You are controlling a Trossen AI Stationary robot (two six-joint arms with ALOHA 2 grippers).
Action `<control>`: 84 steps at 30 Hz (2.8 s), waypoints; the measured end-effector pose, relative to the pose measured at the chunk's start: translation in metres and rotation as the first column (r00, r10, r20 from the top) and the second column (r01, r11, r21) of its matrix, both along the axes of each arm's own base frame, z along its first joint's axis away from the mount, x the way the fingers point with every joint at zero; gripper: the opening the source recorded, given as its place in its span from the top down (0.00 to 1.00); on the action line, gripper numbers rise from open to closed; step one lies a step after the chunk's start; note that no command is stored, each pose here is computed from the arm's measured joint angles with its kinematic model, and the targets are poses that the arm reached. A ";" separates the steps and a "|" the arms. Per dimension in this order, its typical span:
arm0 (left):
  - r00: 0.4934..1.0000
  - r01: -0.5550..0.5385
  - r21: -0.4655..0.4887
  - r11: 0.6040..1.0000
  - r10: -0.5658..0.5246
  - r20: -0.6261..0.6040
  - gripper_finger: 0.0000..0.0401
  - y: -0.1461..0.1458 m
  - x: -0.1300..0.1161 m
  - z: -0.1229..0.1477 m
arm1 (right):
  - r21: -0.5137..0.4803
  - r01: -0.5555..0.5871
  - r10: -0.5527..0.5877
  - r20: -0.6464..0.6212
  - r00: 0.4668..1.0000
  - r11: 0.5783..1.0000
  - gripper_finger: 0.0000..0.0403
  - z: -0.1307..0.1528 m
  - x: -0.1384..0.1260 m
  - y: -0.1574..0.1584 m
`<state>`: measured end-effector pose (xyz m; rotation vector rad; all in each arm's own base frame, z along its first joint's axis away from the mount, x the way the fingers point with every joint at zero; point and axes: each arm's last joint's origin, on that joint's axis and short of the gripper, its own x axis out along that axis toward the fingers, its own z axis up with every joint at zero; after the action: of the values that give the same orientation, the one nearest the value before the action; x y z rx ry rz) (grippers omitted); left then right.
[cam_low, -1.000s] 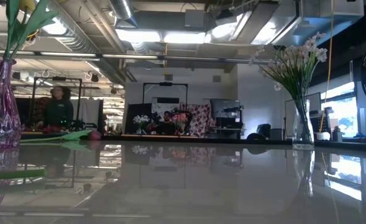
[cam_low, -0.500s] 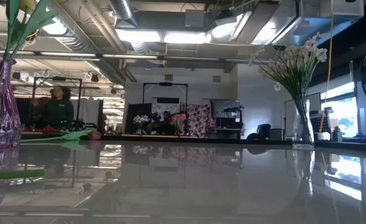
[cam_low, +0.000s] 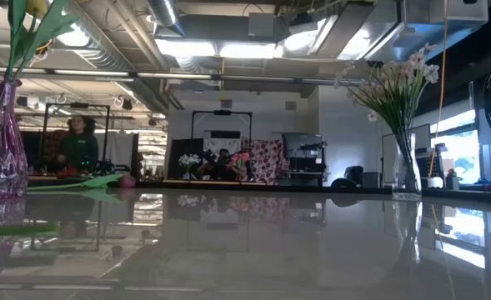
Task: Sort flowers into vase by color
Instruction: Put the bottom red tulip into the bottom transparent flower vase
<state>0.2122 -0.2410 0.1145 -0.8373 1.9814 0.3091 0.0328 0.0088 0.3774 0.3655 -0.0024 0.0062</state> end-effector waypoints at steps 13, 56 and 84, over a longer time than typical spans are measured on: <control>0.920 -0.117 0.178 0.977 0.039 0.390 0.98 0.042 0.078 0.038 | -0.205 0.056 -0.055 0.011 0.998 0.977 0.62 0.034 0.003 0.005; 0.615 -0.553 0.504 0.664 -0.083 0.784 0.54 0.193 0.110 0.183 | -0.204 -0.464 0.166 -0.751 0.639 0.862 0.48 -0.052 0.219 0.045; -0.145 -0.771 0.205 0.603 -0.479 0.866 0.53 0.244 0.050 0.333 | -0.298 -0.503 0.091 -0.786 0.612 0.812 0.47 -0.234 0.368 0.009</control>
<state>0.2622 0.0029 0.4474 -0.3771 -0.0906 0.4417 0.4005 0.0180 0.1435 -0.1906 0.8914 0.2048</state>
